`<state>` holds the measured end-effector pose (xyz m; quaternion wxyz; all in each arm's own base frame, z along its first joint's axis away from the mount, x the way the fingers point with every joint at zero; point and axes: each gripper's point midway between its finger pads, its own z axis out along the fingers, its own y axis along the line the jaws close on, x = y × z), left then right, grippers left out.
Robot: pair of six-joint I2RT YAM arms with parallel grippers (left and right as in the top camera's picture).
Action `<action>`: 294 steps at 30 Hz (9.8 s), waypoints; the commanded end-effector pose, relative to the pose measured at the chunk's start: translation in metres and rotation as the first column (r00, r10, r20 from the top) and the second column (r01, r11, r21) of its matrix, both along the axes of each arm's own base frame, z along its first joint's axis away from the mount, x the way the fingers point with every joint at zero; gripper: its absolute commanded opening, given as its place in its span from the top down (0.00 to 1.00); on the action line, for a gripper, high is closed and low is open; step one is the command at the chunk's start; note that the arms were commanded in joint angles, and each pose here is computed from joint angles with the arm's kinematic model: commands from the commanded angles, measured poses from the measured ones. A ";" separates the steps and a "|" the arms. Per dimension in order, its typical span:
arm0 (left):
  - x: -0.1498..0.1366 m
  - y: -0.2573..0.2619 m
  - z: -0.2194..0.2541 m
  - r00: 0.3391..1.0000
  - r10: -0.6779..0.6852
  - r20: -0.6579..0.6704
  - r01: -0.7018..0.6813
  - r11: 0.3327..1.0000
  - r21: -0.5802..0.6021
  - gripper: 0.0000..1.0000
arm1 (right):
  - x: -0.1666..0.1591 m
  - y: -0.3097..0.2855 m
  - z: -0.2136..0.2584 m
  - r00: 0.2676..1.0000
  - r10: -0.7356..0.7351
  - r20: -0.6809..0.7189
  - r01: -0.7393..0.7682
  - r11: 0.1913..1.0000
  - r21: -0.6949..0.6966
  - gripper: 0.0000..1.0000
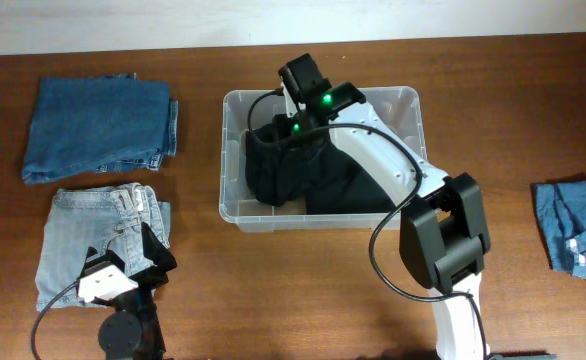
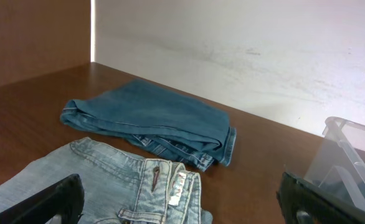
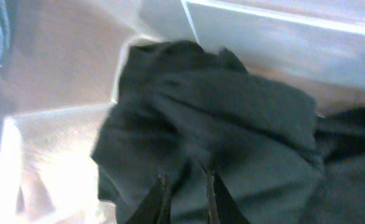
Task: Pack container
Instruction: 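Push and tuck the black garments down inside the bin with the right gripper, then press the black garments flat along the bin's left side with the right gripper, then move the right gripper out of the bin to the blue denim at right, then grasp the folded blue denim garment at right with the right gripper, then carry the blue denim over the bin and lower it onto the black garments, then press and smooth the blue denim inside the bin with the right gripper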
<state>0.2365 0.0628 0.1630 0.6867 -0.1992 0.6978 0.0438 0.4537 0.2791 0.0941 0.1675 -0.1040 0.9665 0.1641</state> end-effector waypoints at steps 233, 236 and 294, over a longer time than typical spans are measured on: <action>-0.001 0.003 0.000 1.000 0.016 0.001 -0.016 1.000 -0.001 0.01 | -0.086 -0.177 0.320 0.943 -0.159 0.294 -0.119 0.661 0.741 0.96; -0.001 0.003 0.000 1.000 0.016 0.001 -0.016 1.000 -0.001 0.01 | -0.087 -0.140 0.294 0.969 -0.101 0.227 -0.095 0.695 0.712 0.96; -0.001 0.003 0.000 1.000 0.016 0.001 -0.016 1.000 -0.001 0.01 | -0.081 -0.060 0.005 0.956 -0.242 -0.166 0.222 0.966 -0.129 0.53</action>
